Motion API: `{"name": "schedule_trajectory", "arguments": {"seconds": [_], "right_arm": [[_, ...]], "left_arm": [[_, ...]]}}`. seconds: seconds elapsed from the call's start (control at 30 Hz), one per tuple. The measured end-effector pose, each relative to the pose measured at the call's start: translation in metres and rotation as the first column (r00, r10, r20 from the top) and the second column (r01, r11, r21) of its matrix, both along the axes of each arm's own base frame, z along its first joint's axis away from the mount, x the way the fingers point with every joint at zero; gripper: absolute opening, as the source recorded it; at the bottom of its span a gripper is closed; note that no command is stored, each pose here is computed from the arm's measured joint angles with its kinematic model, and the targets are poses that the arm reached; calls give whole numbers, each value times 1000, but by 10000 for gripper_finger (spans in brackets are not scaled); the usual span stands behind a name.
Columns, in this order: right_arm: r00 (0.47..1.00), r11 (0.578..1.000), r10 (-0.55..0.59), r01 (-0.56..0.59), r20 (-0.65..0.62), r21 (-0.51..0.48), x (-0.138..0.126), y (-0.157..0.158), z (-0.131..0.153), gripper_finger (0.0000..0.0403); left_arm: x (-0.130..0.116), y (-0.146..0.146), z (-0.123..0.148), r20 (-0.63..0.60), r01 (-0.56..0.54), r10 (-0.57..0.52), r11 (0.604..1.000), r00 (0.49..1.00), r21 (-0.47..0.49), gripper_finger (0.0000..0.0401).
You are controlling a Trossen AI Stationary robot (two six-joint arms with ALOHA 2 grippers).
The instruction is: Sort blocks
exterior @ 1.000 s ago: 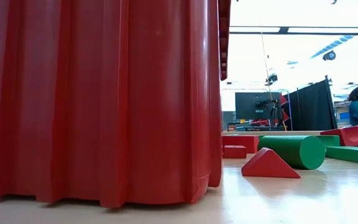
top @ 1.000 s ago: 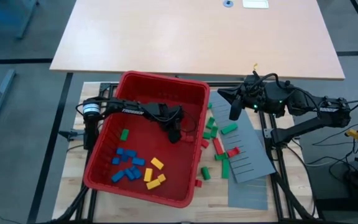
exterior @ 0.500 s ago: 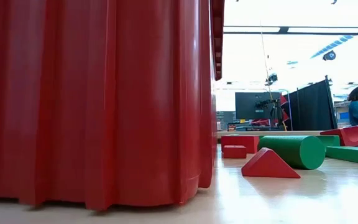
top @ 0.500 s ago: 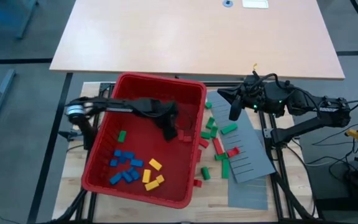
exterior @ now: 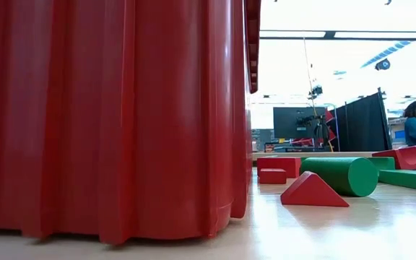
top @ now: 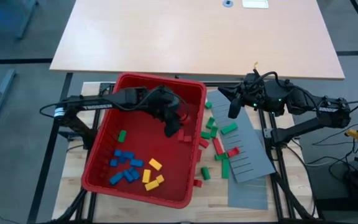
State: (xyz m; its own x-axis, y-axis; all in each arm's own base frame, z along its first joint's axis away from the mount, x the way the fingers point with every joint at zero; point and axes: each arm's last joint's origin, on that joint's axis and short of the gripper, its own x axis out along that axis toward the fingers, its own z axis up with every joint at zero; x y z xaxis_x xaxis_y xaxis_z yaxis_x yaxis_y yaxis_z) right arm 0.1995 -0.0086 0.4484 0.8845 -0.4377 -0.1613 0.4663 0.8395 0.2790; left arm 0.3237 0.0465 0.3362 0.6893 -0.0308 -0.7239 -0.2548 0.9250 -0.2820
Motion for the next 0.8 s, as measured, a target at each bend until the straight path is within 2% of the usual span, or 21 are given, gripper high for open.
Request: {"name": "schedule_trajectory", "arguments": {"seconds": [0.13, 0.23, 0.3, 0.43, 0.6, 0.67, 0.8], "right_arm": [[1000, 1000, -14, 14, 0, -4, 0, -3, 0, 0], [1000, 1000, -15, 15, 1, -4, 0, -3, 0, 0], [1000, 1000, -15, 15, 4, -4, 0, -3, 1, 0], [1000, 1000, -14, 14, 5, -4, 0, -3, 1, 0], [1000, 1000, -11, 11, 5, -3, 0, -3, 1, 0], [1000, 1000, -11, 11, 5, -3, 0, -3, 1, 0], [1000, 1000, -11, 11, 4, -3, 0, -3, 1, 0]], "left_arm": [[23, -10, 20, 75, 54, -55, 998, 996, 17, 105], [49, -17, 24, 90, 105, -109, 993, 990, 48, 105], [68, -21, 24, 99, 140, -146, 988, 984, 60, 105], [100, -28, 22, 124, 214, -216, 976, 969, 26, 105], [128, -29, 8, 56, 201, -200, 980, 978, -9, 110], [131, -29, 6, 26, 212, -212, 977, 977, -2, 163], [129, -28, 1, -42, 238, -238, 971, 970, 11, 317]]}}
